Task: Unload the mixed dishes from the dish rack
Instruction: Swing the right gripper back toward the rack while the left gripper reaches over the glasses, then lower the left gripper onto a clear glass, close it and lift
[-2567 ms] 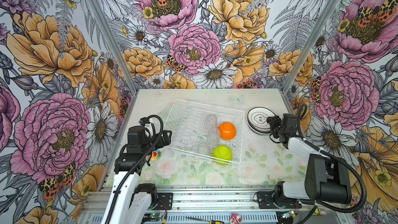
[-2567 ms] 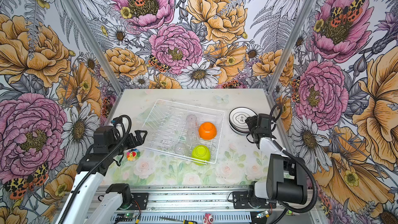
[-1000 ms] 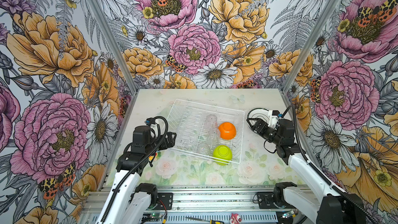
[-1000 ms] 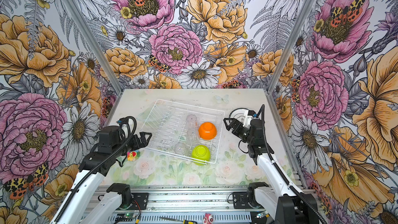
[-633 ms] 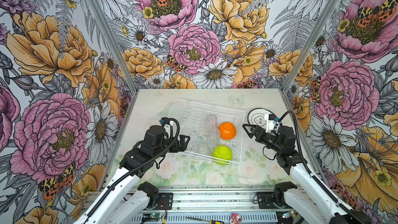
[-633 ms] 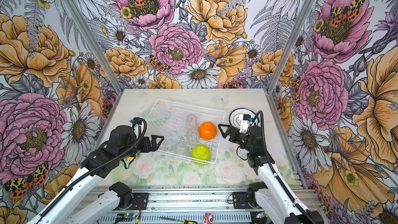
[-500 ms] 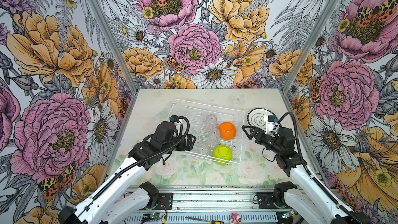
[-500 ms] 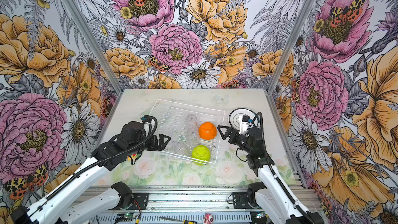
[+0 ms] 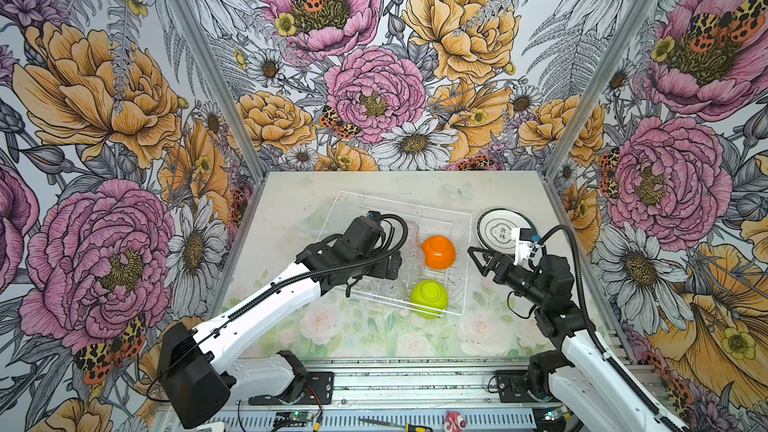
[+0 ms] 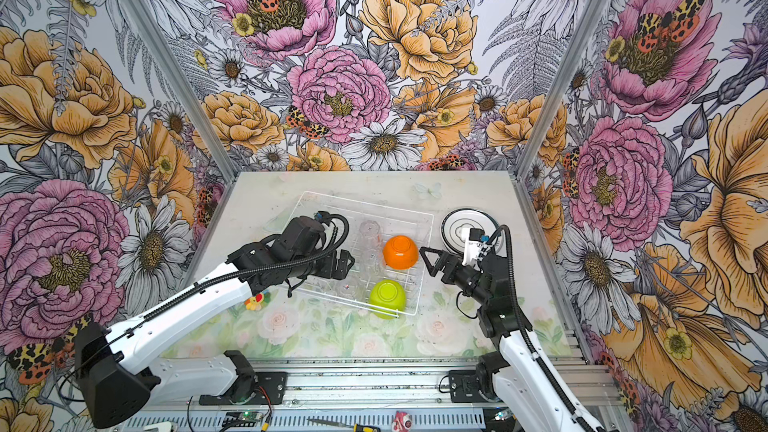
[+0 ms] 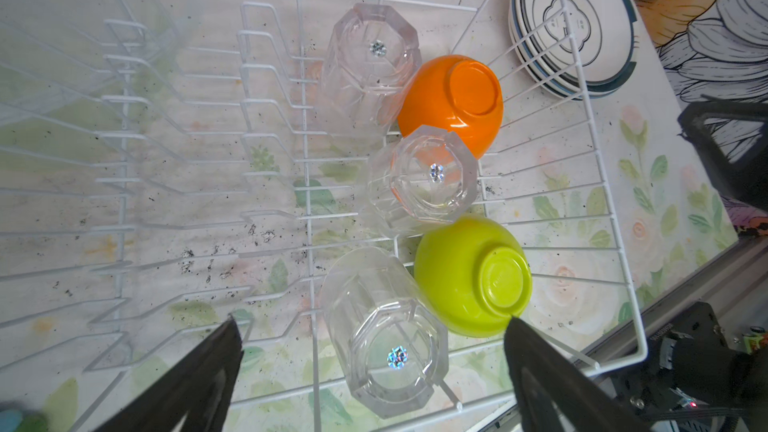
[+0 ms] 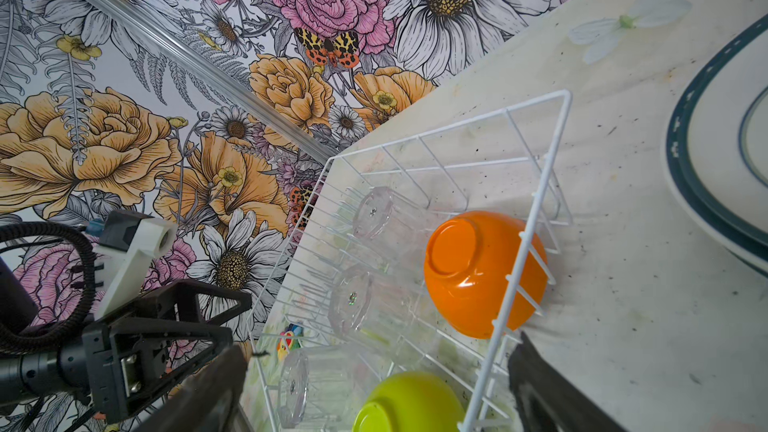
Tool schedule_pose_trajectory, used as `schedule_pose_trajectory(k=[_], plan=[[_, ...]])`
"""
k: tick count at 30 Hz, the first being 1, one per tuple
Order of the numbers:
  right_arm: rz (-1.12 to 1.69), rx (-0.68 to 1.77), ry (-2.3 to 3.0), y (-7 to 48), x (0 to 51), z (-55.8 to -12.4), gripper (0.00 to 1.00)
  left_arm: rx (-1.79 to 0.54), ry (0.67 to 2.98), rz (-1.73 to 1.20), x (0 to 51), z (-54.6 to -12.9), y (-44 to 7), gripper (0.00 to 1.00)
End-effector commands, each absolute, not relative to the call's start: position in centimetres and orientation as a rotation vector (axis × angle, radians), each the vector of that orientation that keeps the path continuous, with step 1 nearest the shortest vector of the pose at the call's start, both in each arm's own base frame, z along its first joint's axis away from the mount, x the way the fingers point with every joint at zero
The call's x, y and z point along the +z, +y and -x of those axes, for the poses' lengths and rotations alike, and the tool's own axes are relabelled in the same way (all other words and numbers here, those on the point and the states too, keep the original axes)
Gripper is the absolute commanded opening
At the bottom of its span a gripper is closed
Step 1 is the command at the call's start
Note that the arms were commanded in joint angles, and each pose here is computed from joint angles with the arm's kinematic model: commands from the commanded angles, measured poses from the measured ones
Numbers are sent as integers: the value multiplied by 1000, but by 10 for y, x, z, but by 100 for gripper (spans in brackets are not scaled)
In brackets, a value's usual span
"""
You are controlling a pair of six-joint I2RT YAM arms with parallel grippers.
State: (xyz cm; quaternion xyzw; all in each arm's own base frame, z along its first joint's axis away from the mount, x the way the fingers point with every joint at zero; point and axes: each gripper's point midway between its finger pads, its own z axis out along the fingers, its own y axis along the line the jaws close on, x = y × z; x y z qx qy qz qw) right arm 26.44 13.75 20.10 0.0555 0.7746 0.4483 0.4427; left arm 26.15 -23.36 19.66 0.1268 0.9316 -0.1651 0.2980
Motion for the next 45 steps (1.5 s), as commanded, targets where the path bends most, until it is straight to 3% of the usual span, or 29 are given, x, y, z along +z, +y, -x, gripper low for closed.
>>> schedule_pose_trajectory(k=[1,12,31,39,45], plan=[[-128,1113,1871,137,208,-262,99,-371,2474,-385,193,-274,-246,99],[-156,1110,1804,130,216,-250,98,-315,2520,-486,170,-304,-300,99],[-203,1127,1766,125,218,-242,97,-52,2576,-546,119,-335,-311,97],[-219,1132,1764,123,213,-240,97,6,2578,-552,112,-338,-307,80],[-220,1135,1769,123,210,-239,97,21,2551,-556,125,-339,-301,61]])
